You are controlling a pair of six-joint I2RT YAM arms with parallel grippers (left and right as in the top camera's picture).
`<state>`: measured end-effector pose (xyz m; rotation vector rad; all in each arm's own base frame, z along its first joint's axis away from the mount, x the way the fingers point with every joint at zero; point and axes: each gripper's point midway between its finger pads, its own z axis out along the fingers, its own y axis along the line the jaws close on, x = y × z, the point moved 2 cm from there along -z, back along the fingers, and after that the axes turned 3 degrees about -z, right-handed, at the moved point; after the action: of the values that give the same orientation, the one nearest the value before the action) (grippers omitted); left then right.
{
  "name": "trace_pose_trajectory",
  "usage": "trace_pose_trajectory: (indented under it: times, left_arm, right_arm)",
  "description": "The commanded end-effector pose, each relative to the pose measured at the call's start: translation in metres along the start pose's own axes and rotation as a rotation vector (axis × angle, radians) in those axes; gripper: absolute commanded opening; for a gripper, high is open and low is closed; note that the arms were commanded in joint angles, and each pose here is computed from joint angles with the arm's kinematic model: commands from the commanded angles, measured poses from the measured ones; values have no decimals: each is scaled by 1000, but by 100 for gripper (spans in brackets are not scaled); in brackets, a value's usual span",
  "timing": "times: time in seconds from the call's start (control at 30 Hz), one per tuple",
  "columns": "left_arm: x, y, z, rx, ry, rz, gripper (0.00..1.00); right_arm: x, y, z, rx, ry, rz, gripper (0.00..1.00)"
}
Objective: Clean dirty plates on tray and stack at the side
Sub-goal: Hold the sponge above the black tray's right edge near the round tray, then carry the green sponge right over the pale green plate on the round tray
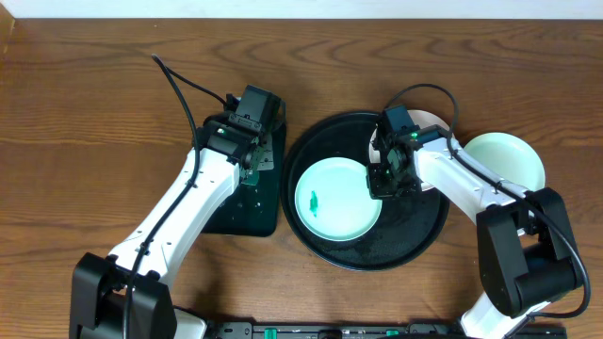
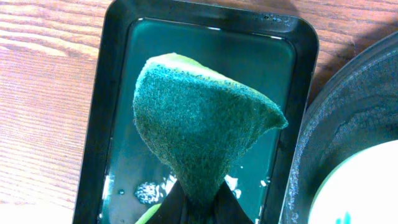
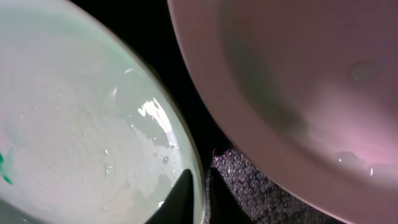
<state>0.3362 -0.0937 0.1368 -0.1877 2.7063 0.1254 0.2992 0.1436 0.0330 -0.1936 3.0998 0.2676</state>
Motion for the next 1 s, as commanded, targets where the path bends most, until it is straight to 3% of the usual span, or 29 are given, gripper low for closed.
trace_pose_trajectory:
  times: [0.0, 0.4, 0.47, 0.53, 0.6, 0.67, 0.97]
  left_arm:
    - [-2, 1, -3, -6, -14, 19, 8]
    - [1, 1, -3, -2, 4, 23, 8]
    - [1, 1, -3, -2, 4, 23, 8]
    - [1, 1, -3, -1, 3, 23, 8]
    - [1, 0, -3, 0, 1, 22, 8]
    - [0, 0, -3, 2, -3, 21, 8]
    - [-8, -3, -5, 15, -31, 36, 8]
  right_arm:
    - [0, -4, 1, 11, 4, 21, 1]
    - [14, -5, 0, 12, 65, 30, 2]
    - [12, -5, 0, 10, 58, 29, 12]
    - [10, -6, 1, 15, 46, 28, 15]
    - [7, -6, 1, 12, 34, 29, 14]
    - [6, -6, 1, 10, 30, 29, 1]
    - [13, 2, 1, 0, 56, 18, 2]
